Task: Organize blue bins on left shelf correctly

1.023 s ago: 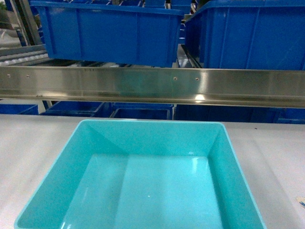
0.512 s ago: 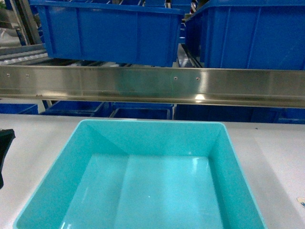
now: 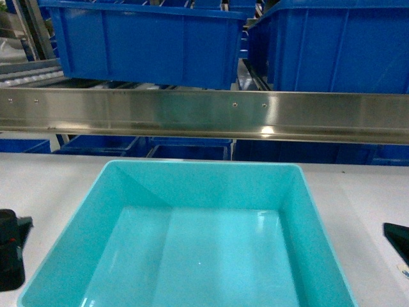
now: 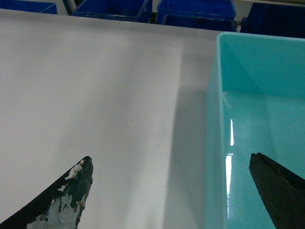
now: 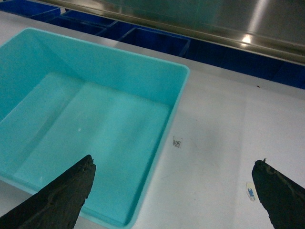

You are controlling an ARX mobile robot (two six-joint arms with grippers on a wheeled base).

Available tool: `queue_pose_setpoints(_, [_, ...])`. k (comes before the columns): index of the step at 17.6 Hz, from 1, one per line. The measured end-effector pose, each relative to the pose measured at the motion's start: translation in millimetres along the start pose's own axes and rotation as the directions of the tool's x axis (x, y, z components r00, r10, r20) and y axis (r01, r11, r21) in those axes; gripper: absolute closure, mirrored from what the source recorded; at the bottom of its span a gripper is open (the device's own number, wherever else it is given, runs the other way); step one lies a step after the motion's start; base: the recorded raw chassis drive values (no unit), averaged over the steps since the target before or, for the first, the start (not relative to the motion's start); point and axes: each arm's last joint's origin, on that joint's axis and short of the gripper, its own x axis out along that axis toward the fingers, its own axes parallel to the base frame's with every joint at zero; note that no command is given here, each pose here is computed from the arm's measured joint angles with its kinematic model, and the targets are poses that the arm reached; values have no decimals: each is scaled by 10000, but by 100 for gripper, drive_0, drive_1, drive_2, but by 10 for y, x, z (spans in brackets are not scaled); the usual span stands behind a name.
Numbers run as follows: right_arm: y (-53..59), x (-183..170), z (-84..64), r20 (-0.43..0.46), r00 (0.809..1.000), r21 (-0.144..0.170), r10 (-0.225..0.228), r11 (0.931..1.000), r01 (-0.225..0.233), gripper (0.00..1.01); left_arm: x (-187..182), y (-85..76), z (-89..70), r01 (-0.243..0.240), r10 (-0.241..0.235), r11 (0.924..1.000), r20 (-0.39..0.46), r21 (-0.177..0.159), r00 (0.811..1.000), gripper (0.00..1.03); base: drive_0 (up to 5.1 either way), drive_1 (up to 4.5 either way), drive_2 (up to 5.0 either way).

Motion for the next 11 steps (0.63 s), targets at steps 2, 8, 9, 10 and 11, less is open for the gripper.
queue_pose_setpoints(2, [68, 149, 78, 33, 10000, -382, 15, 9993, -14, 3, 91, -84, 114, 168, -161, 9996, 331, -232, 9993, 5, 0, 0, 0])
queue_pose_setpoints(8, [2, 499, -136, -1553, 9875, -780, -255, 9969, 134, 3, 228, -230, 66, 420, -469, 9968, -715, -686, 9963, 5, 0, 0, 0])
queue_pose_setpoints(9, [-24, 523, -136, -1668, 9856, -888, -272, 9960, 125, 3, 248, -246, 46, 371, -430, 9967, -826, -723, 9957, 5, 0, 0, 0])
queue_pose_setpoints(10, [-36, 545, -121, -1851, 9824, -993, -239, 9950, 55, 3, 270, -252, 14, 351, -431, 9962, -1015, -795, 9939, 5, 0, 0, 0])
queue_pose_setpoints(11, [-42, 575, -112, -2032, 9789, -1077, -199, 9942, -21, 3, 291, -252, -9, 285, -378, 9962, -1147, -820, 9927, 5, 0, 0, 0])
